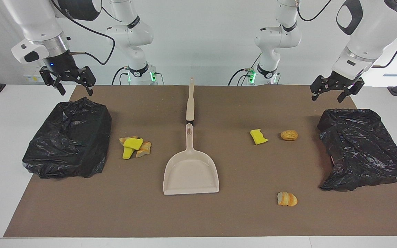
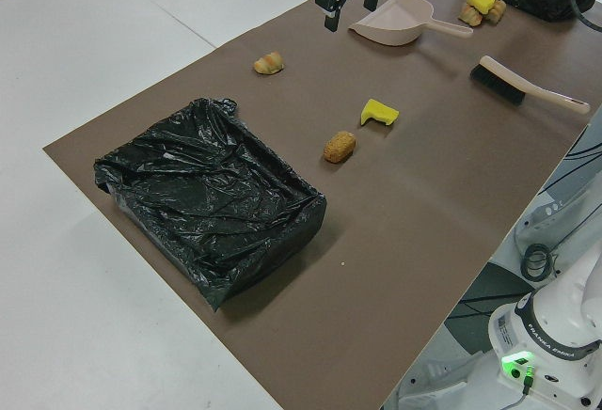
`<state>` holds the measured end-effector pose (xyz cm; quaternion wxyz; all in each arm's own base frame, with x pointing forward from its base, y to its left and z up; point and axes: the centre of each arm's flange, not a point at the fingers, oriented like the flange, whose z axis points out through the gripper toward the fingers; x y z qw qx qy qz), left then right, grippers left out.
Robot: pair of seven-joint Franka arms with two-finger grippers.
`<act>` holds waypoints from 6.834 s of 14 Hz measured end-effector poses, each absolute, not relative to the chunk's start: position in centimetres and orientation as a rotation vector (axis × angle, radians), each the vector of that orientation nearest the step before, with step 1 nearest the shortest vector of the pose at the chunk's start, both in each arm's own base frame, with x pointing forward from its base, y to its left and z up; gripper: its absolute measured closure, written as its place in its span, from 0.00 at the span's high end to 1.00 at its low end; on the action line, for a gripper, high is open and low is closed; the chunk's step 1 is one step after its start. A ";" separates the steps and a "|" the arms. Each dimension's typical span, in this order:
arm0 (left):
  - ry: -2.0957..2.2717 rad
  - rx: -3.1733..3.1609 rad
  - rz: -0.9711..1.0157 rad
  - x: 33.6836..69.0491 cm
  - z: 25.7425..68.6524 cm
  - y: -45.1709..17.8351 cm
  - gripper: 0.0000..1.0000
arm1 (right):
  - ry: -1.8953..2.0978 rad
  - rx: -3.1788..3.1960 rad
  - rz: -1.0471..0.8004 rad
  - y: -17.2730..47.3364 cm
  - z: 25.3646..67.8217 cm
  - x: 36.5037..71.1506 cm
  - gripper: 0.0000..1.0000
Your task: Sweep and dump trash in bin
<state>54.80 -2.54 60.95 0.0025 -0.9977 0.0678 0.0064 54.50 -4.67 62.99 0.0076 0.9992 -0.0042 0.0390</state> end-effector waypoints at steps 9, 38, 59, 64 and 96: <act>0.243 -3.127 0.013 54.8 61.3 -2.6 1.00 | 0.007 3.124 0.129 -4.0 63.8 54.3 1.00; 0.653 -3.077 0.003 47.0 61.9 -26.7 1.00 | 0.007 3.124 0.131 -4.0 63.8 54.3 1.00; 0.738 -3.057 0.067 28.5 41.3 -50.7 1.00 | 0.006 3.124 0.130 -4.0 63.8 54.3 1.00; 0.700 -3.046 0.159 24.5 35.4 -50.9 1.00 | 0.006 3.124 0.129 -4.1 63.8 54.3 1.00; -0.078 -2.927 0.313 51.5 39.9 -18.1 0.27 | -0.237 3.138 0.040 24.4 48.1 58.3 1.00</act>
